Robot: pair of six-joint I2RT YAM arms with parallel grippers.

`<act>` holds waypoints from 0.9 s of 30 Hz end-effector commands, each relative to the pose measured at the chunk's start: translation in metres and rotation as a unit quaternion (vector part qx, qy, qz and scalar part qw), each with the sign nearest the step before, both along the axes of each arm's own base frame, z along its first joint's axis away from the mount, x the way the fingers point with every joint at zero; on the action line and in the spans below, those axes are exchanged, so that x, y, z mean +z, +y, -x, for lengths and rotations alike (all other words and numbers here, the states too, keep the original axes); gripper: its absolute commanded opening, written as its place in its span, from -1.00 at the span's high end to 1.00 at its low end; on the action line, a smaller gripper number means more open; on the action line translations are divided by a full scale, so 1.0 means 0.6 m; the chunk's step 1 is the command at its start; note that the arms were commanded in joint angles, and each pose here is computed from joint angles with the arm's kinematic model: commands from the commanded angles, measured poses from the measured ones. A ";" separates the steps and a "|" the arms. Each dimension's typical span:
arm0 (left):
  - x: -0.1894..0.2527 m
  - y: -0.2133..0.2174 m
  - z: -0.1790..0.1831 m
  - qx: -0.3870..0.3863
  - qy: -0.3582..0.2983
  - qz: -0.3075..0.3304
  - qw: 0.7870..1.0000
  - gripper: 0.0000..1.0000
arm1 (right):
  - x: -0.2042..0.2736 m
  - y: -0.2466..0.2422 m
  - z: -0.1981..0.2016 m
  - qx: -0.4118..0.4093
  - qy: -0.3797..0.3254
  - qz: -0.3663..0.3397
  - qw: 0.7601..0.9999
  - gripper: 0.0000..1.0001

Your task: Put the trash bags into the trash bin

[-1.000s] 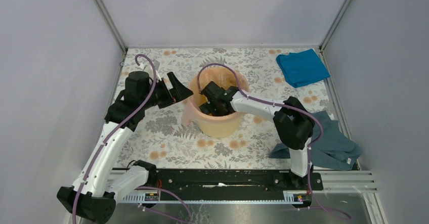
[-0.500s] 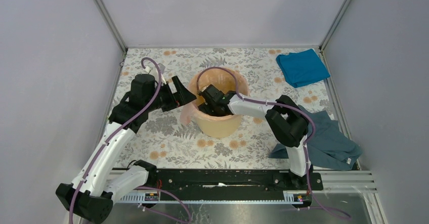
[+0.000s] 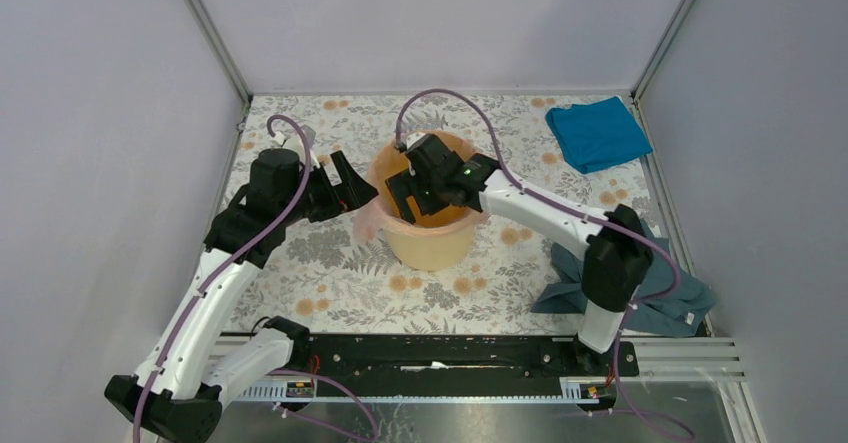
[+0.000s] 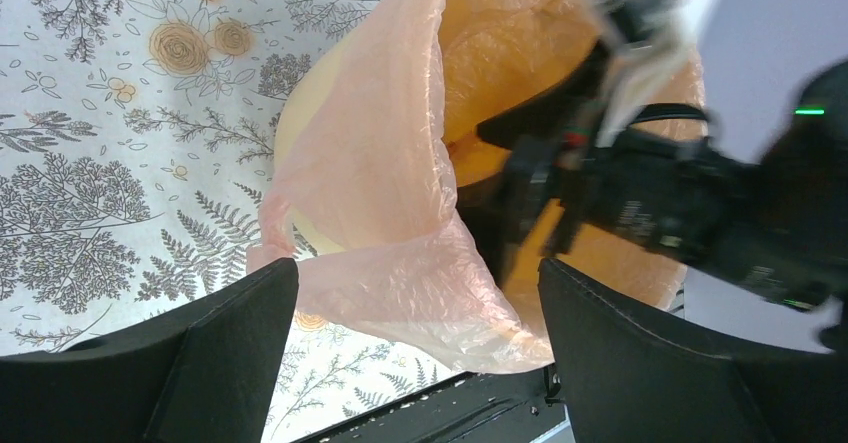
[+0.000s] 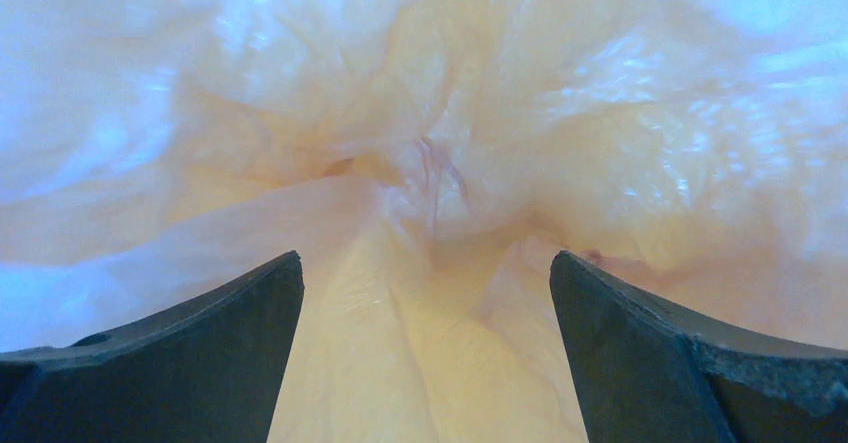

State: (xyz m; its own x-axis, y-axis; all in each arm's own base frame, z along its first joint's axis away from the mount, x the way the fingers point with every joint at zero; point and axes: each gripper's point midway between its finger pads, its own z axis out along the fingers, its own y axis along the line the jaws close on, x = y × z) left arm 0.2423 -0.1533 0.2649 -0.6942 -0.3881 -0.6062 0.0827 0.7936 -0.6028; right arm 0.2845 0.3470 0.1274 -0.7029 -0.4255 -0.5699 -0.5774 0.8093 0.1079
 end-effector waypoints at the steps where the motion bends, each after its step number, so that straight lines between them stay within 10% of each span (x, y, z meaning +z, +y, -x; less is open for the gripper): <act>1: 0.039 0.002 -0.002 -0.001 -0.037 0.004 0.999 -0.88 | 0.103 -0.012 -0.010 -0.031 -0.045 -0.032 0.998 -0.99; 10: 0.019 -0.007 0.022 -0.022 -0.024 0.021 0.999 -0.46 | 0.233 -0.026 -0.003 -0.038 -0.103 -0.104 0.988 -0.99; 22: -0.084 0.010 0.047 -0.003 0.035 -0.001 0.999 -0.39 | 0.365 -0.179 -0.012 -0.160 -0.272 -0.127 0.940 -0.99; 27: -0.105 0.001 0.039 -0.017 0.038 -0.002 0.999 -0.40 | 0.348 -0.220 -0.040 -0.176 -0.230 -0.162 0.943 -0.99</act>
